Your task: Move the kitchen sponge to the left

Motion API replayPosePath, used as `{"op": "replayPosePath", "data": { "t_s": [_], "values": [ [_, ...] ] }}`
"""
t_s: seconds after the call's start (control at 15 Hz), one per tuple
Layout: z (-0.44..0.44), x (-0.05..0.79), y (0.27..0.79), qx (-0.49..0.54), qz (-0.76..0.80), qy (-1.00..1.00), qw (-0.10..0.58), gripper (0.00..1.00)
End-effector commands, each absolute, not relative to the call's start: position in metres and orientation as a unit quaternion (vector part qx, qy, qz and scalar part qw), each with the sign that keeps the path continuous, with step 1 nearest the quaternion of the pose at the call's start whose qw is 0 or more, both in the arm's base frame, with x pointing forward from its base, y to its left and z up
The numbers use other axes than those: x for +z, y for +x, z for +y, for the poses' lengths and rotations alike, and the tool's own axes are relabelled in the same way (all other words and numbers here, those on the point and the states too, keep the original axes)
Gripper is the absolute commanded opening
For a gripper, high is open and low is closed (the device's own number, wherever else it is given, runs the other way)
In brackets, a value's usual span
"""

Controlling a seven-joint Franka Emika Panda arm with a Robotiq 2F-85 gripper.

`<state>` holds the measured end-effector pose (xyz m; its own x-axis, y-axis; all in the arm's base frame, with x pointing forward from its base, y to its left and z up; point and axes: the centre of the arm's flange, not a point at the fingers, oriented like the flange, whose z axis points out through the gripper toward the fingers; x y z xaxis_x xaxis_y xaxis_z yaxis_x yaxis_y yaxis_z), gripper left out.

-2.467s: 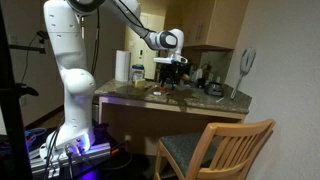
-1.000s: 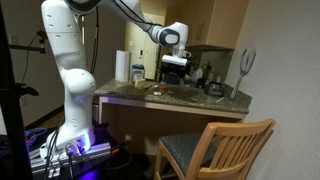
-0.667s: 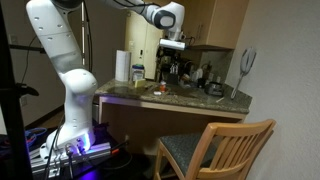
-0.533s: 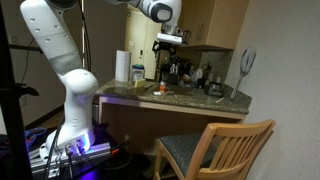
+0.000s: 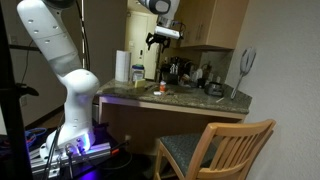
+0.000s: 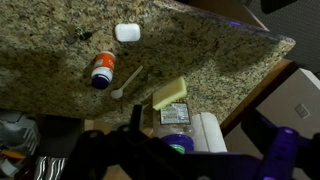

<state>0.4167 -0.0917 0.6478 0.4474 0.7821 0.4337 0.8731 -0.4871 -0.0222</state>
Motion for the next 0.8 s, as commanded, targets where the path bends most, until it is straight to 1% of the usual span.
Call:
{"op": "replayPosePath", "data": {
  "t_s": [0.0, 0.33, 0.53, 0.6, 0.67, 0.73],
  "values": [
    [-0.076, 0.631, 0.415, -0.164, -0.505, -0.837, 0.136, 1.00],
    [0.050, 0.574, 0.380, -0.091, -0.601, -0.771, 0.190, 1.00],
    [0.116, 0.538, 0.355, -0.055, -0.604, -0.781, 0.148, 1.00],
    [0.131, 0.531, 0.348, -0.047, -0.600, -0.784, 0.155, 1.00],
    [0.111, 0.548, 0.368, -0.046, -0.606, -0.778, 0.162, 1.00],
    [0.123, 0.543, 0.362, -0.038, -0.608, -0.777, 0.158, 1.00]
  ]
}}
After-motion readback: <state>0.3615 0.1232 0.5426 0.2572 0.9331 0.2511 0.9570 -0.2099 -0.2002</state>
